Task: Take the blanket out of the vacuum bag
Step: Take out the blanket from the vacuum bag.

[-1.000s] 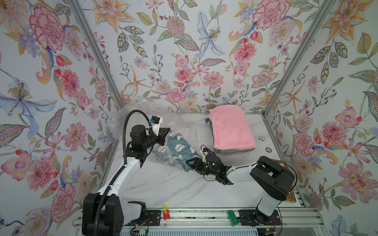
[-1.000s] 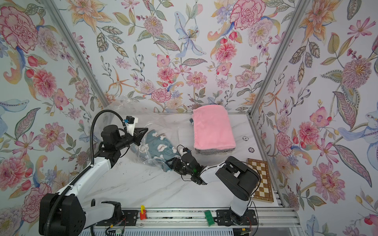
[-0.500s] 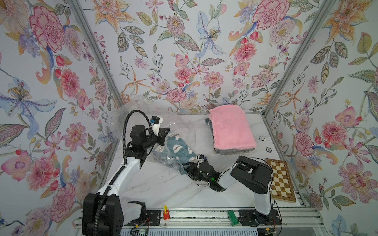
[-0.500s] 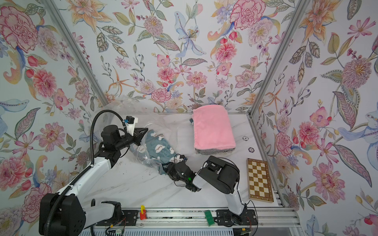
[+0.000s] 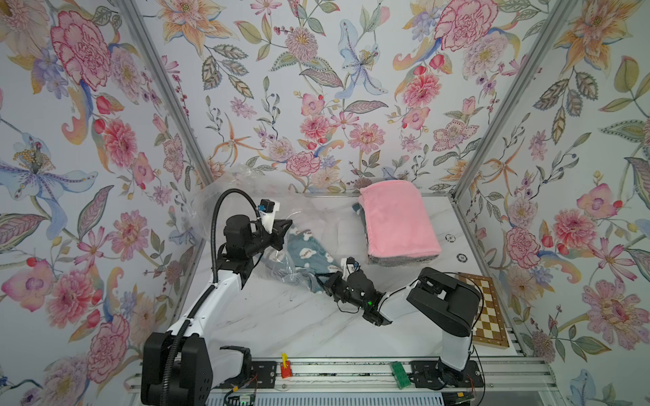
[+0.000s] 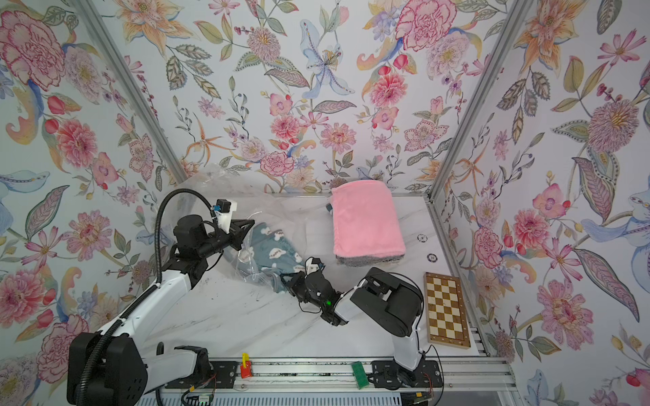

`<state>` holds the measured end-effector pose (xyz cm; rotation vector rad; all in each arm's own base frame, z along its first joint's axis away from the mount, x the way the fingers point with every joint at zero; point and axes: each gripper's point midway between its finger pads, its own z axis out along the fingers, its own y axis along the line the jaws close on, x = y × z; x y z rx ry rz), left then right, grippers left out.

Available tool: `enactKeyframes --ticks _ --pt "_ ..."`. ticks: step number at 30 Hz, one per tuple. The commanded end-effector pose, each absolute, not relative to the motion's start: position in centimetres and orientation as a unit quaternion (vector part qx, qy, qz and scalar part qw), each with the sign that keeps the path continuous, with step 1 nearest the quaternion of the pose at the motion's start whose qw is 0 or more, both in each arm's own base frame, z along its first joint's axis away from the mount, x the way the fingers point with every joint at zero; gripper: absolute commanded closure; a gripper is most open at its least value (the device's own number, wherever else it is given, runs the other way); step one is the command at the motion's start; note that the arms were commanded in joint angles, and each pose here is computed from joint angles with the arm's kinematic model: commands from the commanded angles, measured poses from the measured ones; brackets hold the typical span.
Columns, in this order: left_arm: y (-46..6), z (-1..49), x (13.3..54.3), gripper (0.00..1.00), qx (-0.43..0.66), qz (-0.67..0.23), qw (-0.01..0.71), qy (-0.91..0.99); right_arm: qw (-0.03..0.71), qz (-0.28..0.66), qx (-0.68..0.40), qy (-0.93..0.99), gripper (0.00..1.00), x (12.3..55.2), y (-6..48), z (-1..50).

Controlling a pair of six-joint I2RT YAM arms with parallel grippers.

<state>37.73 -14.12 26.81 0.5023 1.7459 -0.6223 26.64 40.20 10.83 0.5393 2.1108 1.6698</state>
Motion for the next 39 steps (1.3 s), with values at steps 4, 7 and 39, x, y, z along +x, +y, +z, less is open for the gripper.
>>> enactKeyframes --ticks 4,7,39 --pt "-14.0 27.3 37.7 1.0 0.22 -0.266 0.582 0.737 0.235 0.586 0.123 0.766 1.0 27.3 41.0 16.2" --pt "-13.9 27.2 37.8 1.0 0.219 -0.264 0.582 0.737 0.245 0.586 0.095 0.766 1.0 27.7 41.3 18.7" --pt "-13.8 27.1 37.9 1.0 0.22 -0.256 0.58 0.741 0.327 0.55 0.049 0.767 1.0 28.7 32.7 34.7"
